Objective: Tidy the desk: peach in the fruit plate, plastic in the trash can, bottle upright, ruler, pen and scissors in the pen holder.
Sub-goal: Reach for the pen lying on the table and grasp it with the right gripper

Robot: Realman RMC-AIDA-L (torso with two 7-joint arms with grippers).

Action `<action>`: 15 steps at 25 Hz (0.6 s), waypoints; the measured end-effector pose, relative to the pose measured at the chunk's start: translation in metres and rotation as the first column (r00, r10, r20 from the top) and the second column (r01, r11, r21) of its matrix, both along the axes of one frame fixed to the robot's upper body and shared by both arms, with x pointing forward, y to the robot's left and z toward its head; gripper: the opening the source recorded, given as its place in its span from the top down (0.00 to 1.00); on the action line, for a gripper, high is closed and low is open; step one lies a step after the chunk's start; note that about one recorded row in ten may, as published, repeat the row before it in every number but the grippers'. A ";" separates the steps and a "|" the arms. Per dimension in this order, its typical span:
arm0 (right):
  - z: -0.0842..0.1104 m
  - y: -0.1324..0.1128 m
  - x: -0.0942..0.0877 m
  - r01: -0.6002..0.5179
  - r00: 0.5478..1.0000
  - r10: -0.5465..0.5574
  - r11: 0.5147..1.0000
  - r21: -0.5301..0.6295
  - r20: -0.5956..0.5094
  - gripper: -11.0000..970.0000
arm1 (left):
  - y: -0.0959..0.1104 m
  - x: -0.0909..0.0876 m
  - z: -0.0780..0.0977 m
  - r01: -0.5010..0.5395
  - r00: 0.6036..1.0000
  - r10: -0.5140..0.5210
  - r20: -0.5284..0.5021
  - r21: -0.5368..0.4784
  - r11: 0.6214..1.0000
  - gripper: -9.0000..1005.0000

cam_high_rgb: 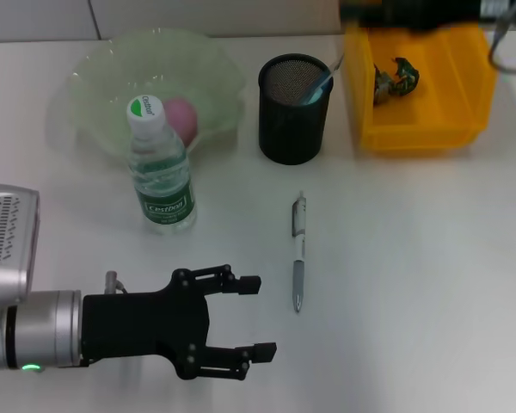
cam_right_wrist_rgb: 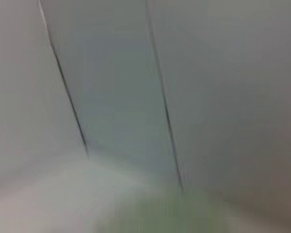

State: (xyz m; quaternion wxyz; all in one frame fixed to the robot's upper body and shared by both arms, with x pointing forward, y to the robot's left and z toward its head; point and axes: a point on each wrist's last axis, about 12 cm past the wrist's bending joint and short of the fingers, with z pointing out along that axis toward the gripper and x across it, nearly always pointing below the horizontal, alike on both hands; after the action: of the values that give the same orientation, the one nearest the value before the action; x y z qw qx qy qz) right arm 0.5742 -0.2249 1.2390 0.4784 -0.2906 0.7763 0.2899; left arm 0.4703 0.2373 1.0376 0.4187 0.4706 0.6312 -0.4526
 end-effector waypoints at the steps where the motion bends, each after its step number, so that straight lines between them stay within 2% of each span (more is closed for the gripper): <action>1: 0.002 0.008 -0.004 0.007 0.991 -0.030 0.985 -0.174 -0.128 0.23 | -0.001 -0.002 -0.001 0.004 1.000 -0.004 -0.005 -0.002 1.000 0.17; 2: 0.002 0.008 -0.004 0.007 0.991 -0.030 0.985 -0.174 -0.128 0.23 | -0.001 -0.002 -0.001 0.004 1.000 -0.004 -0.006 -0.002 1.000 0.17; 3: 0.003 0.016 -0.004 -0.013 0.969 -0.063 0.954 -0.301 -0.240 0.23 | -0.001 -0.002 -0.001 0.004 1.000 -0.004 -0.006 -0.002 1.000 0.17; 4: 0.003 0.021 -0.004 -0.027 0.955 -0.074 0.943 -0.331 -0.288 0.23 | -0.001 -0.002 -0.001 0.004 1.000 -0.004 -0.006 -0.002 1.000 0.17; 5: 0.003 0.021 -0.004 -0.027 0.955 -0.074 0.943 -0.331 -0.288 0.23 | -0.001 -0.002 -0.001 0.004 1.000 -0.004 -0.006 -0.002 1.000 0.17; 9: 0.003 0.036 0.002 -0.038 0.904 -0.140 0.915 -0.401 -0.404 0.23 | -0.001 -0.002 -0.001 0.005 1.000 -0.005 0.005 -0.005 1.000 0.17; 12: -0.005 0.047 0.008 -0.063 0.875 -0.149 0.908 -0.414 -0.461 0.23 | -0.001 -0.002 -0.001 0.008 1.000 -0.008 0.007 -0.007 1.000 0.17; 13: -0.014 0.052 0.014 -0.075 0.851 -0.156 0.908 -0.411 -0.501 0.23 | -0.002 -0.002 -0.001 0.009 1.000 -0.009 0.007 -0.007 1.000 0.17; 15: -0.019 0.054 0.017 -0.080 0.839 -0.161 0.909 -0.410 -0.520 0.23 | -0.001 -0.002 -0.001 0.010 1.000 -0.010 0.011 -0.007 1.000 0.17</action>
State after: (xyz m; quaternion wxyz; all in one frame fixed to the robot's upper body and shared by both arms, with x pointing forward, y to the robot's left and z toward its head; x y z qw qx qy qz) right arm 0.5911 -0.1705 1.2196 0.1724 -0.2747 0.9291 0.1779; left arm 0.4678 0.2359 1.0366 0.4217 0.4745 0.6249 -0.4545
